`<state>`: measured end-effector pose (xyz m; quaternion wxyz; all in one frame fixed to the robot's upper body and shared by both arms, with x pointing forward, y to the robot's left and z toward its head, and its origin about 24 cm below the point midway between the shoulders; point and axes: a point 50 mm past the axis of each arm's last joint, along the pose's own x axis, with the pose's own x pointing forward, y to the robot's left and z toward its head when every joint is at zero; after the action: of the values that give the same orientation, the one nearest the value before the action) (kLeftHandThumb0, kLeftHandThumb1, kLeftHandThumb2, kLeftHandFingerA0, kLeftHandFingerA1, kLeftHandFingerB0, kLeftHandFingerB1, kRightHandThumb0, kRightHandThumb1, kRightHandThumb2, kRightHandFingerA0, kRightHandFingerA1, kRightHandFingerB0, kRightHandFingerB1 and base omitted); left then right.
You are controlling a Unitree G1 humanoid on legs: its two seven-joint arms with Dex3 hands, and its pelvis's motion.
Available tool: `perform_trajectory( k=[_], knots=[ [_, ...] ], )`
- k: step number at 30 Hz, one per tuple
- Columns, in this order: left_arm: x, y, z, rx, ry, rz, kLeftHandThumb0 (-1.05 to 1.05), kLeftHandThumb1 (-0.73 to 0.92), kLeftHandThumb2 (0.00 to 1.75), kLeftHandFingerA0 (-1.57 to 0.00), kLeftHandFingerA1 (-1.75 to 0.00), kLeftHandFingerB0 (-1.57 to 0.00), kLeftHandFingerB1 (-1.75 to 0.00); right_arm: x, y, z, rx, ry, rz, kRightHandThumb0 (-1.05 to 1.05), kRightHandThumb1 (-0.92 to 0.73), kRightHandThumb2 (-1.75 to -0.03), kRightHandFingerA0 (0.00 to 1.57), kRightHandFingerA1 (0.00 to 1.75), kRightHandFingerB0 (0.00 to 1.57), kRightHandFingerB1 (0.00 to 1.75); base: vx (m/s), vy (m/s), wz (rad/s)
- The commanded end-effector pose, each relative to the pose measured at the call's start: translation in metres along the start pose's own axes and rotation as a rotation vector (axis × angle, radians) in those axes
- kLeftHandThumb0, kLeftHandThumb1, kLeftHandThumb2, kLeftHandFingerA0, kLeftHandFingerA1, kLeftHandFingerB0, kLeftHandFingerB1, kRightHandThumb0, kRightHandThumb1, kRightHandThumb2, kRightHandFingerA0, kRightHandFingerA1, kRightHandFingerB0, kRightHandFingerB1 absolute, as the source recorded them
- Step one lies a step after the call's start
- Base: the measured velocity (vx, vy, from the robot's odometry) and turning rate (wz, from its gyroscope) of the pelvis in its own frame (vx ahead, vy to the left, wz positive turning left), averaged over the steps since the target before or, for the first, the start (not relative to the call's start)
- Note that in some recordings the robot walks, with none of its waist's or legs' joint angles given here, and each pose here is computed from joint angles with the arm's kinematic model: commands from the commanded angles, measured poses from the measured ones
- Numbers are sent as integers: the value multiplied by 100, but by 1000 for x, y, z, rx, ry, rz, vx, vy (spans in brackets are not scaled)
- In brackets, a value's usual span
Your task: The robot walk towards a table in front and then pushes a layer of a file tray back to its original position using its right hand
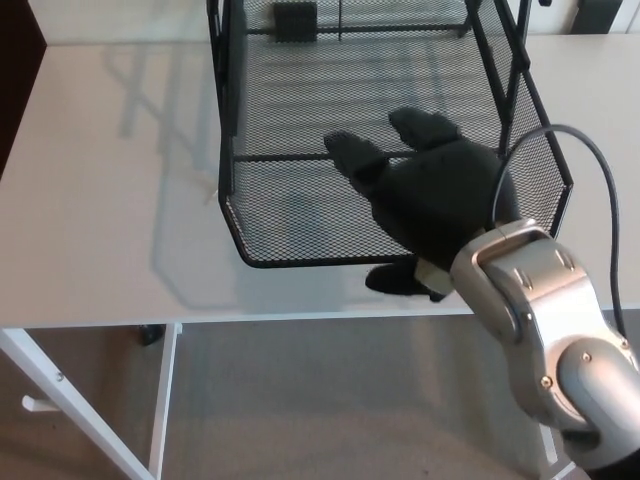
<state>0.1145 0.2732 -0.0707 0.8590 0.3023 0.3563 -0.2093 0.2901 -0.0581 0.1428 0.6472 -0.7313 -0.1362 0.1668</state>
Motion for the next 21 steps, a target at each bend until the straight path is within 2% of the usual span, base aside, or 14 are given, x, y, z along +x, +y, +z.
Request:
perform_trajectory(
  k=[1, 7, 8, 9, 10, 16, 17, 18, 21],
  knots=[
    [-1, 5, -1, 23, 19, -3, -30, 65, 59, -60, -41, -44, -36, 7, -6, -2, -35, 13, -84, -86, -56, -92, 0, 4, 0, 3, 0, 0, 0],
    [-1, 4, -1, 34, 13, -7, -31, 65, 59, -62, -41, -44, -36, 19, 14, -8, -73, 65, 17, -88, -54, -90, 0, 0, 0, 0, 0, 0, 0],
    [-1, 5, 0, 33, 16, -4, -39, 55, 77, -55, -52, -39, -46, 20, 23, -11, -68, 73, 63, -88, -52, -90, 0, 0, 0, 0, 0, 0, 0],
    [-1, 6, 1, 35, 17, -4, -39, 55, 77, -55, -51, -39, -46, 20, 27, -12, -65, 78, 83, -87, -51, -90, 0, 0, 0, 0, 0, 0, 0],
    [-1, 7, 2, 40, 15, -4, -30, 65, 59, -63, -41, -44, -35, 20, 31, -13, -63, 81, 101, -87, -50, -89, 0, 0, 0, 0, 0, 0, 0],
    [1, 12, 6, 60, 4, -5, -33, 64, 59, -63, -40, -44, -35, 19, 42, -18, -21, 87, 180, -87, -51, -90, 0, 0, 0, 0, 0, 0, 0],
    [1, 12, 7, 59, 7, -6, -41, 54, 78, -55, -52, -38, -46, 18, 41, -19, -13, 90, 184, -87, -51, -89, 0, 0, 0, 0, 0, 0, 0],
    [2, 11, 6, 54, 8, -6, -32, 64, 58, -62, -41, -44, -36, 19, 40, -20, -21, 92, 187, -89, -53, -90, 0, 0, 0, 0, 0, 0, 0],
    [1, 11, 5, 54, 7, -8, -32, 64, 58, -62, -41, -43, -36, 22, 30, -23, -65, 94, 140, -90, -54, -93, 0, 0, 0, 0, 0, 0, 0]
  ],
)
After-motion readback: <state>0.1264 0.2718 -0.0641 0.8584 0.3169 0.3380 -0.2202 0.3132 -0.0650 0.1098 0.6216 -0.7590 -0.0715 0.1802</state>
